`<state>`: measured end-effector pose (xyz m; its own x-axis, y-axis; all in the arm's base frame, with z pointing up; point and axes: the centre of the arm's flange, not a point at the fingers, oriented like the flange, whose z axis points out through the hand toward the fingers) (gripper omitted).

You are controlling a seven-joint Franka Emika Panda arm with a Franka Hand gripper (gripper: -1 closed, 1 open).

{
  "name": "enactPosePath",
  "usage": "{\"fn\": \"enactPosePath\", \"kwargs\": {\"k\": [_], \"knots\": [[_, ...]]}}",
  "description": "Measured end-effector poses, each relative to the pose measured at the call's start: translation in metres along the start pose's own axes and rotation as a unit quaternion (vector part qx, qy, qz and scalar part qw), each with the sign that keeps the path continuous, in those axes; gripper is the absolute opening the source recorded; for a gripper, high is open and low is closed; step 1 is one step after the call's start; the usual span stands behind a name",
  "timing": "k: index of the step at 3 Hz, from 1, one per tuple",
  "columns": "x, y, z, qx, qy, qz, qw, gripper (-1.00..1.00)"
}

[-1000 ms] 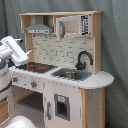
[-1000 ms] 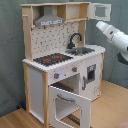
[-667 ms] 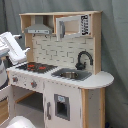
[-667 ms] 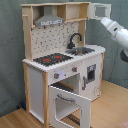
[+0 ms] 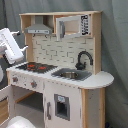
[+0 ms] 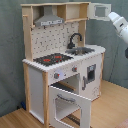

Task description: Play with the kitchen

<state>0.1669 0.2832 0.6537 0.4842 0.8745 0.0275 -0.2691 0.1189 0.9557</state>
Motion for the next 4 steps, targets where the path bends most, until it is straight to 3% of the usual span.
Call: {"fn": "enactPosePath", "kwargs": {"k": [2,4], "knots": [[-0.014,0.013,-0.007,-0.018,-0.047,0.043,0.9978,1.00],[-0.028,0.018,-0.008,-0.039,-0.095,0.087,0.9909,1.00]]}}
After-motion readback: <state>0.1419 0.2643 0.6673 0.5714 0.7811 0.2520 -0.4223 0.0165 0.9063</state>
